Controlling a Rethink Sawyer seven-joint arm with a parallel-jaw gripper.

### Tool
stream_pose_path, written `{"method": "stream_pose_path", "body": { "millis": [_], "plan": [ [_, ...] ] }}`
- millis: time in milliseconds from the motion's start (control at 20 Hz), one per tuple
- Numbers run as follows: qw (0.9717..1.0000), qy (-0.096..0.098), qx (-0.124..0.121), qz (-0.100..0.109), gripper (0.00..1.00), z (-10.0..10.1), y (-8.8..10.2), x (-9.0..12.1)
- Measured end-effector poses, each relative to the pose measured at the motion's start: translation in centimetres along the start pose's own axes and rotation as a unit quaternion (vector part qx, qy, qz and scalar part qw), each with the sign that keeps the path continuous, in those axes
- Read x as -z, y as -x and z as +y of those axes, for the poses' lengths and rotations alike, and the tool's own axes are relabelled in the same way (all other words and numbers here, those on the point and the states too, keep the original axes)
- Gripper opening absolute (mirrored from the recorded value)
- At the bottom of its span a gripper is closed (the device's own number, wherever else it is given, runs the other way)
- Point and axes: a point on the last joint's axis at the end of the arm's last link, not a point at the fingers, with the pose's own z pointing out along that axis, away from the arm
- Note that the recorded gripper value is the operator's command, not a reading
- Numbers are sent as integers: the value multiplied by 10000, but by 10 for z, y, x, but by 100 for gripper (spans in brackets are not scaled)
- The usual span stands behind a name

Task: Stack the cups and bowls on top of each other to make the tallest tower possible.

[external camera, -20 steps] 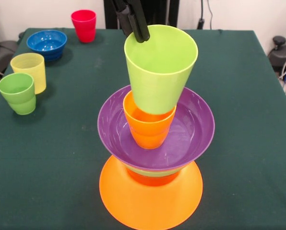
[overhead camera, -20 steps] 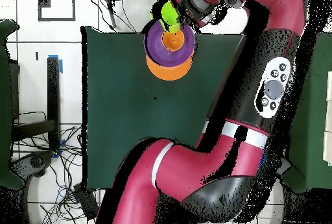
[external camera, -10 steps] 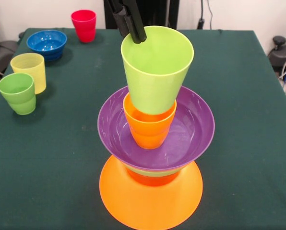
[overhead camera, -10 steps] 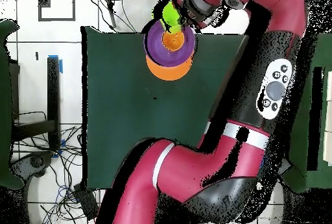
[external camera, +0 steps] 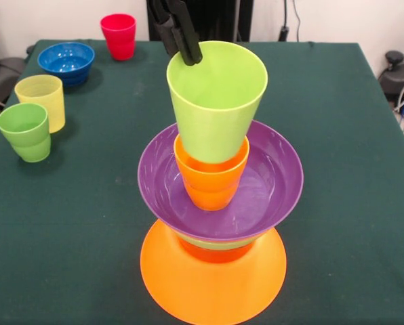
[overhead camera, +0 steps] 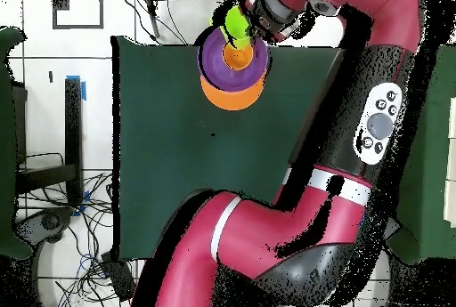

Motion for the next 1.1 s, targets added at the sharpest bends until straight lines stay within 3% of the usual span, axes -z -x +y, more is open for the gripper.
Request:
{"method": "stream_pose_path", "body": {
  "millis": [1100],
  "plan": [
    [9991, 240, -148, -313, 0, -12, 9, 11]
  ]
}}
